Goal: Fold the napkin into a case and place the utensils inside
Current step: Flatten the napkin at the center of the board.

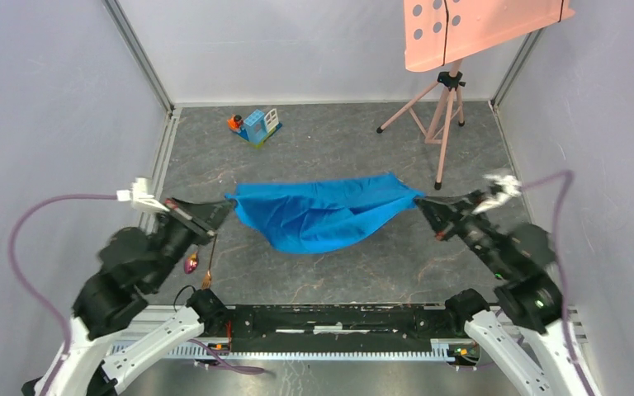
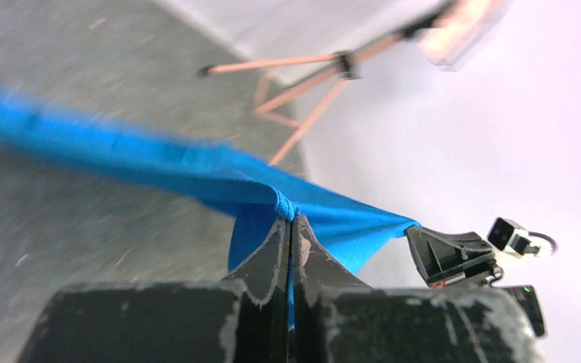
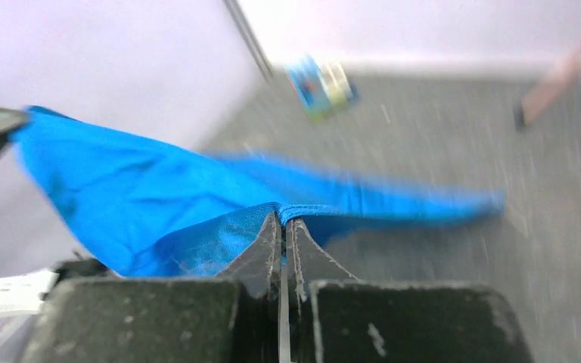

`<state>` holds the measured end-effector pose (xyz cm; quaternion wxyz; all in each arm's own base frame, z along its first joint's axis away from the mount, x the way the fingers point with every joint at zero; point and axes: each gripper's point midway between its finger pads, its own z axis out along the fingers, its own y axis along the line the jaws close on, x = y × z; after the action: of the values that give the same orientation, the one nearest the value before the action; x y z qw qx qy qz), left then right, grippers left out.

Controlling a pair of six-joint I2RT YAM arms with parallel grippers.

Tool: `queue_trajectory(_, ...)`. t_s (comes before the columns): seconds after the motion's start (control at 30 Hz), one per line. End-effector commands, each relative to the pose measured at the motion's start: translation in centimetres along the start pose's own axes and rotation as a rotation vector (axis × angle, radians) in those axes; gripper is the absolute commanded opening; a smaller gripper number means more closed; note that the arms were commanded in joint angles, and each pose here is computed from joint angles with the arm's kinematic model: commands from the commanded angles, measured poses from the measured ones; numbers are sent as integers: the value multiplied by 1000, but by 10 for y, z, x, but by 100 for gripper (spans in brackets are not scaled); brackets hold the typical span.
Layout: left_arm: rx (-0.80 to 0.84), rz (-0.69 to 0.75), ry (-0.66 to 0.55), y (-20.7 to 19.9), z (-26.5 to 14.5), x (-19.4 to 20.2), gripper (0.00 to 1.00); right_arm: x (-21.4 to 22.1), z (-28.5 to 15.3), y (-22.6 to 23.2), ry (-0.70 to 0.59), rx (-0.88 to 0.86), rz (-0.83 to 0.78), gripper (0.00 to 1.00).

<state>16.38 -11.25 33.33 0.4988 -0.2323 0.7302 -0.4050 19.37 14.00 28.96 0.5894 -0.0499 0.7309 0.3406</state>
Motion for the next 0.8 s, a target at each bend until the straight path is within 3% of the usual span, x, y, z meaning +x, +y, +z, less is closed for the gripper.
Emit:
queue_trajectory(0.0, 454, 238, -48, -114, -56, -45, 2, -118, -70, 101, -354, -359, -209, 0)
queue_trajectory(0.13, 653, 279, -70, -167, -101, -70, 2, -166, -113, 143, -488, -489, -219, 0)
queue_trajectory(0.23, 657, 285, -129, -179, -106, -87, 2, -180, -117, 143, -533, -462, -225, 0)
queue_trajectory(0.3, 540, 264, -171, -169, -87, -97, 2, -183, -102, 116, -547, -321, -178, 0)
queue_trajectory(0.4, 138, 216, -231, -113, -36, -109, 2, -177, -71, 38, -540, 66, -7, 0)
queue_trajectory(0.5, -113, 292, -265, -83, 4, -111, 2, -154, -45, -31, -478, 416, 92, 0)
queue_trajectory(0.67, -341, 467, -305, -60, 77, -113, 2, -125, 16, -85, -411, 630, 39, 0)
queue_trajectory(0.77, -377, 371, -159, -8, 140, -105, 2, -101, 48, -114, -374, 712, -12, 0)
